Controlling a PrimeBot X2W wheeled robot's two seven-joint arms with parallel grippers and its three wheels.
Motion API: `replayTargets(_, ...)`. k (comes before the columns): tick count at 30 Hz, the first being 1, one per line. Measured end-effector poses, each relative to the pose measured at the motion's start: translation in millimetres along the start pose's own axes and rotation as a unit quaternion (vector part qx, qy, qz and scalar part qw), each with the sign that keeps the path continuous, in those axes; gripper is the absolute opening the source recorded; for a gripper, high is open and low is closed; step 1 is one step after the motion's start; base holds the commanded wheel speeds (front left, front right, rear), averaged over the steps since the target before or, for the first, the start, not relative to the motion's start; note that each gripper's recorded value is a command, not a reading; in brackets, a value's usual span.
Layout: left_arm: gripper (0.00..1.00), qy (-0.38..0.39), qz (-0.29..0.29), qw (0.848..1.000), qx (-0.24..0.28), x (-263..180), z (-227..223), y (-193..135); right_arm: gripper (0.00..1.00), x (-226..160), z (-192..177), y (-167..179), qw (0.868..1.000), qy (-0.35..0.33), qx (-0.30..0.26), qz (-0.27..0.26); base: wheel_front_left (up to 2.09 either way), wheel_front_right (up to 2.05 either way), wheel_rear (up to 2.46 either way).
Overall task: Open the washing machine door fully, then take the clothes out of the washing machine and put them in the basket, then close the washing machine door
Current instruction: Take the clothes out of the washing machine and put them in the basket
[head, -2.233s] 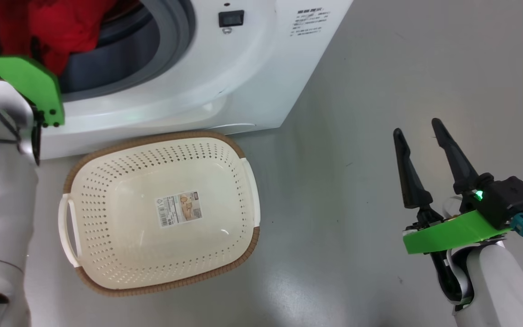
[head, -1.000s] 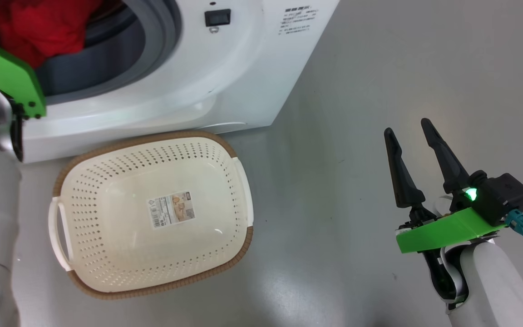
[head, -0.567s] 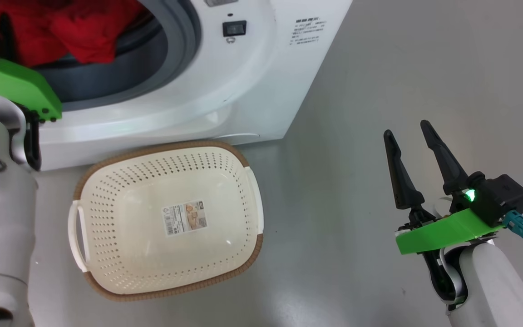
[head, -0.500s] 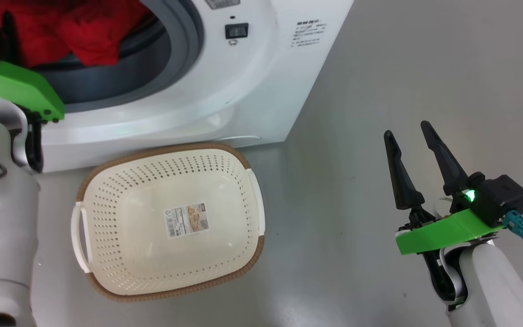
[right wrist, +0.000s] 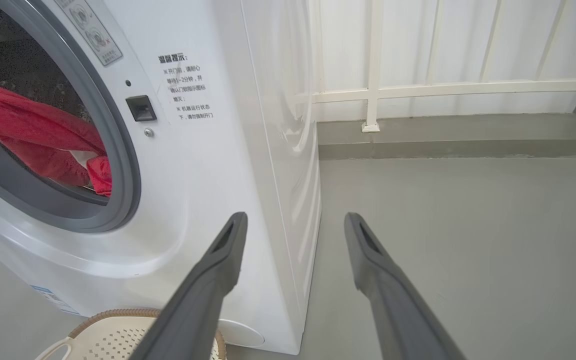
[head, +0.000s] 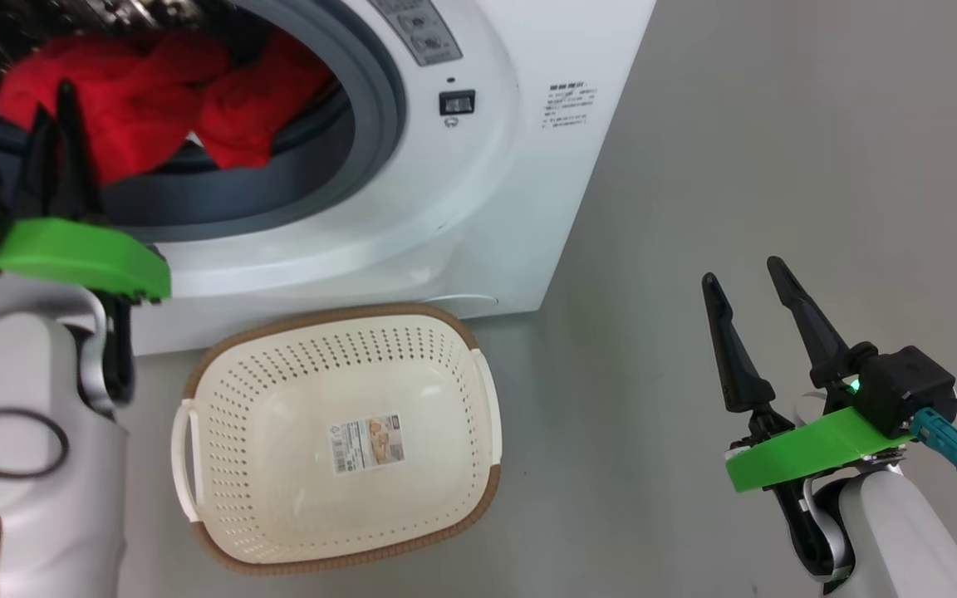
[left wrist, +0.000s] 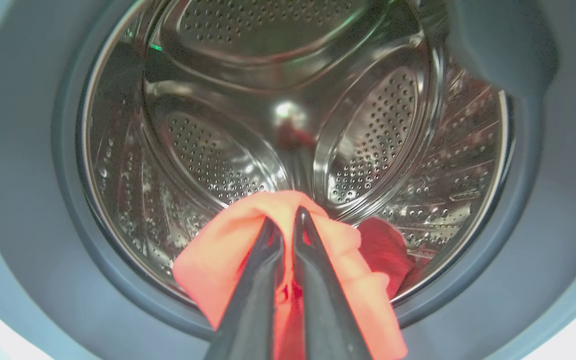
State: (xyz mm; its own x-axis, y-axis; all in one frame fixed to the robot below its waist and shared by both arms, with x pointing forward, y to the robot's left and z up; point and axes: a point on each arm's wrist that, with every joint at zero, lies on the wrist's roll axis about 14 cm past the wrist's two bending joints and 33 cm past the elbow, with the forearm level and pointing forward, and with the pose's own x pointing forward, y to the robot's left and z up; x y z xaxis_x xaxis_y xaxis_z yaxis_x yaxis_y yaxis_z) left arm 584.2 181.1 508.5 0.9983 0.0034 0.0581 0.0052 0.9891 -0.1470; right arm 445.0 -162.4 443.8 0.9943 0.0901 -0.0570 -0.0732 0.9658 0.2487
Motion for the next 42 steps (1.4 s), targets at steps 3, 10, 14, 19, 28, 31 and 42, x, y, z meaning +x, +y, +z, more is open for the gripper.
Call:
replayTargets(3, 0.0, -0.022, -0.003, 1.0, -0.004, -12.2, 13.5, -2.5, 1.0, -0.6, 6.4, 4.0, 1.0, -0.008, 0.0, 0.005, 0.0, 0.0, 0.0)
replayTargets(10, 0.0, -0.043, -0.013, 0.999, -0.014, -40.5, 27.7, -3.8, 1.0, -4.8, 19.4, 11.4, 1.0, -0.023, -0.001, 0.014, 0.0, 0.0, 0.0)
replayTargets(14, 0.0, -0.074, -0.01, 0.997, -0.016, -53.1, 48.5, -0.8, 1.0, -14.8, 19.7, 11.7, 1.0, -0.021, 0.0, 0.012, 0.0, 0.0, 0.0)
replayTargets(19, 0.0, -0.098, -0.014, 0.995, -0.021, -71.0, 62.9, -4.4, 1.0, -19.7, 28.6, 13.4, 0.999, -0.032, 0.0, 0.013, 0.0, 0.0, 0.0)
replayTargets(28, 0.0, -0.141, -0.031, 0.989, -0.013, -99.6, 91.3, -16.5, 1.0, -31.0, 37.3, 15.0, 0.999, -0.043, 0.003, 0.012, 0.0, 0.0, 0.0)
replayTargets(31, 0.0, -0.153, -0.039, 0.987, -0.015, -111.9, 98.7, -22.7, 1.0, -34.5, 40.7, 15.3, 0.999, -0.047, 0.003, 0.012, 0.0, 0.0, 0.0)
replayTargets(42, 0.0, -0.061, -0.046, 0.996, -0.046, -131.4, 43.0, -35.8, 1.0, -35.6, 31.3, 15.2, 0.999, -0.035, 0.006, 0.011, 0.0, 0.0, 0.0)
